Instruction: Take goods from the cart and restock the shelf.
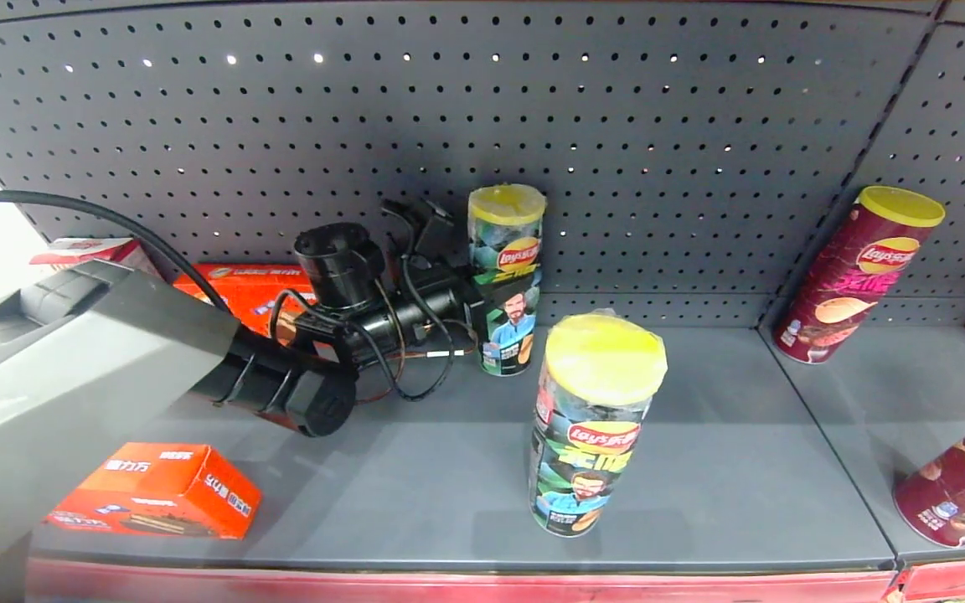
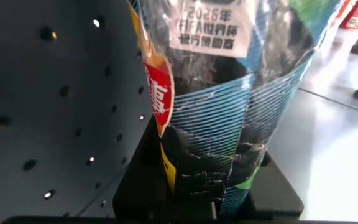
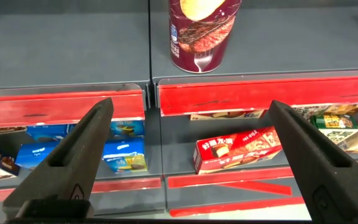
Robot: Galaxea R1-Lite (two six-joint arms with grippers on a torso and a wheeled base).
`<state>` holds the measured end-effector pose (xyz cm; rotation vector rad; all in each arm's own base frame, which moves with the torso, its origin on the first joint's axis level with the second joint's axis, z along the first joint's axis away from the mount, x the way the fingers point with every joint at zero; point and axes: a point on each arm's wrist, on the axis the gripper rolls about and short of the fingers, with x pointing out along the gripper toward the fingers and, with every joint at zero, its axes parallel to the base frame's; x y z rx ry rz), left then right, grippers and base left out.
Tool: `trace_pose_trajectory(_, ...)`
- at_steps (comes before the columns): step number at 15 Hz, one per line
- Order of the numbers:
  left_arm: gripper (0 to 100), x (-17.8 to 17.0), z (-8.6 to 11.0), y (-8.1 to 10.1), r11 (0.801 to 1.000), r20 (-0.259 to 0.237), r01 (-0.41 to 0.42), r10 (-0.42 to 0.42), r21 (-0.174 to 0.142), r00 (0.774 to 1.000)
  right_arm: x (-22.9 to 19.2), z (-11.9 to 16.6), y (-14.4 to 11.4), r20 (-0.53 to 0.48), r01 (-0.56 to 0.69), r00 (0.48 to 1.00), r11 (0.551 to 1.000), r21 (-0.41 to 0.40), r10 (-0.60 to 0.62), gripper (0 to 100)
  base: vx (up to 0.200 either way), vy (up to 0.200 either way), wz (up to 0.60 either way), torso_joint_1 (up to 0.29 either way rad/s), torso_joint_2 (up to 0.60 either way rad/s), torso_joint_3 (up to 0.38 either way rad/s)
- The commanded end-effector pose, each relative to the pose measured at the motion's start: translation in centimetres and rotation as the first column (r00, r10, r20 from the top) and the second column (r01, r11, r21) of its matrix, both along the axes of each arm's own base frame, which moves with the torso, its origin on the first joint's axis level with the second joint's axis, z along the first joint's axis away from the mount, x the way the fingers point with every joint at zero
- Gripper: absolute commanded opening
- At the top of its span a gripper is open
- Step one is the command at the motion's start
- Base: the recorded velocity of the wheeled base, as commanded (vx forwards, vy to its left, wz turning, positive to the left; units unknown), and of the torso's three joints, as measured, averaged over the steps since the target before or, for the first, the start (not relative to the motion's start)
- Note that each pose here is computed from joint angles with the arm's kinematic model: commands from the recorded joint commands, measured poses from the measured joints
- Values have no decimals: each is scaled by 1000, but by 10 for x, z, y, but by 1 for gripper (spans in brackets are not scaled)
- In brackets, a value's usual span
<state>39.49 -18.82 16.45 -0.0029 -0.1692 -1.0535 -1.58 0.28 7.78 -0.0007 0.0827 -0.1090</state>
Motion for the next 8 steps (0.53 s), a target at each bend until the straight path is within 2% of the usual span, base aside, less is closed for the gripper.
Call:
trace_pose_trajectory(1, 0, 5, -7, -5, 1000, -6, 6, -6, 1, 1000, 0, 0, 0, -2, 0, 1000, 1000, 0, 0, 100, 0, 0, 0, 0, 0, 0)
trace_pose_trajectory(8, 0, 12, -8, -12, 998, 18, 59, -59, 0, 998, 0, 0, 0, -3, 0, 1000, 1000, 0, 0, 100, 0, 0, 0, 0, 0, 0)
